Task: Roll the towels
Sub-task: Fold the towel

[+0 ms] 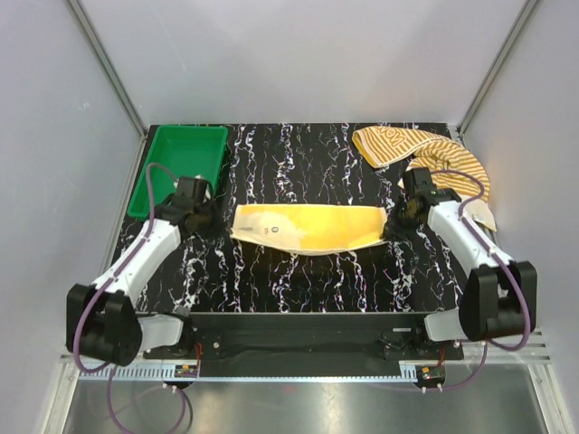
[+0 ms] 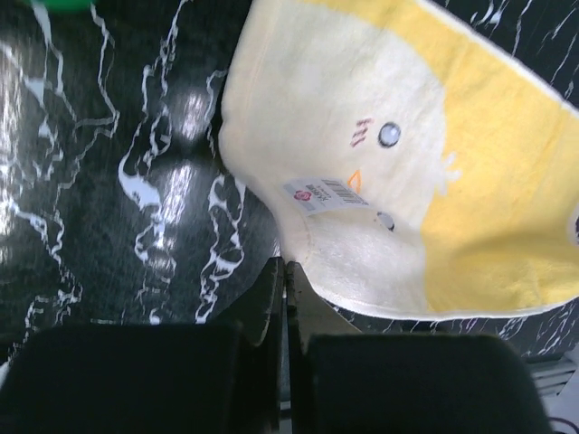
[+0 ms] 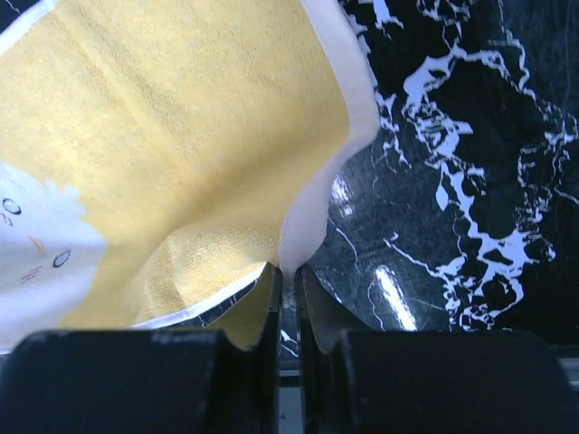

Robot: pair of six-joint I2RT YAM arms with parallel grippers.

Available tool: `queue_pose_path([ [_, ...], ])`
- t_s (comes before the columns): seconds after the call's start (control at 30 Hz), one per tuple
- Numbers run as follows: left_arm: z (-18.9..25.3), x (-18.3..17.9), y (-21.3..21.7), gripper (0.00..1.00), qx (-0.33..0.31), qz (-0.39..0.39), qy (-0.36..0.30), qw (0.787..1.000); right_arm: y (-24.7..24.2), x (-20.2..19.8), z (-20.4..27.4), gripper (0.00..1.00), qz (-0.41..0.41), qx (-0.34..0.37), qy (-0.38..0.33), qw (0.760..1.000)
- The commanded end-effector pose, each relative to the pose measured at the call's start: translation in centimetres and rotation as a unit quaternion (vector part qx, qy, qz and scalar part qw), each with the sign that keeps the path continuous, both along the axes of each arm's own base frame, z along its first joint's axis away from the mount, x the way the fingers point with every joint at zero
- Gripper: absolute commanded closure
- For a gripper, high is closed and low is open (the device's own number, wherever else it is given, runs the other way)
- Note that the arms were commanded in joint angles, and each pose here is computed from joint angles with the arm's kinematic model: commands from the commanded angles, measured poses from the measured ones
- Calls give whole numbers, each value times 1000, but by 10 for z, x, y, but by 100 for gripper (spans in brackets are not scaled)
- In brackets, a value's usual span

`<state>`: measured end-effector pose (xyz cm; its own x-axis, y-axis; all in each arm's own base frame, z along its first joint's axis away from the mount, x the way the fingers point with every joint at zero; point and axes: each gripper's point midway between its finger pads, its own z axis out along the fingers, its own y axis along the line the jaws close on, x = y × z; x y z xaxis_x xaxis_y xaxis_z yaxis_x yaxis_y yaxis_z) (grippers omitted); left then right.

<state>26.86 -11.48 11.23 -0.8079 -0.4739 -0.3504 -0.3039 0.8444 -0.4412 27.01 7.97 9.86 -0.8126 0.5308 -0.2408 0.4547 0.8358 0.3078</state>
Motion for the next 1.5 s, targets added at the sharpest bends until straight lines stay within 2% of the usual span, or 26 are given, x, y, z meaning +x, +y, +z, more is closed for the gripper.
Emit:
queue_pose_path([
  [0.0, 29, 33, -4, 100, -7, -12, -48, 999, -5, 24, 8, 100, 11, -20, -13, 1000],
  [0.5, 13, 107, -11, 100, 6, 5, -28, 1000, -16, 81, -13, 100, 12, -39, 15, 999],
  [0.97, -21, 131, -6, 100, 14, 23, 14, 1000, -21, 111, -29, 100, 16, -25, 29, 999],
  [1.07, -31, 130, -2, 100, 12, 30, 23, 999, -22, 115, -32, 92, 14, -24, 33, 999],
  [1.1, -35, 129, -1, 100, 12, 32, 28, 999, -22, 116, -33, 79, 14, -20, 33, 999],
  [1.2, -40, 132, 5, 100, 11, 41, 33, 999, -23, 121, -36, 68, 14, -16, 33, 999],
  [1.23, -41, 134, 5, 100, 10, 42, 33, 999, -24, 123, -36, 59, 14, -17, 32, 999],
  [1.3, -46, 136, 7, 100, 11, 43, 38, 998, -28, 127, -36, 52, 10, -20, 30, 999],
  [1.33, -45, 139, 7, 100, 11, 44, 39, 998, -31, 129, -36, 43, 6, -20, 30, 999],
  [1.47, -56, 145, 8, 100, 8, 45, 54, 997, -45, 140, -22, 37, -5, -39, 14, 999],
])
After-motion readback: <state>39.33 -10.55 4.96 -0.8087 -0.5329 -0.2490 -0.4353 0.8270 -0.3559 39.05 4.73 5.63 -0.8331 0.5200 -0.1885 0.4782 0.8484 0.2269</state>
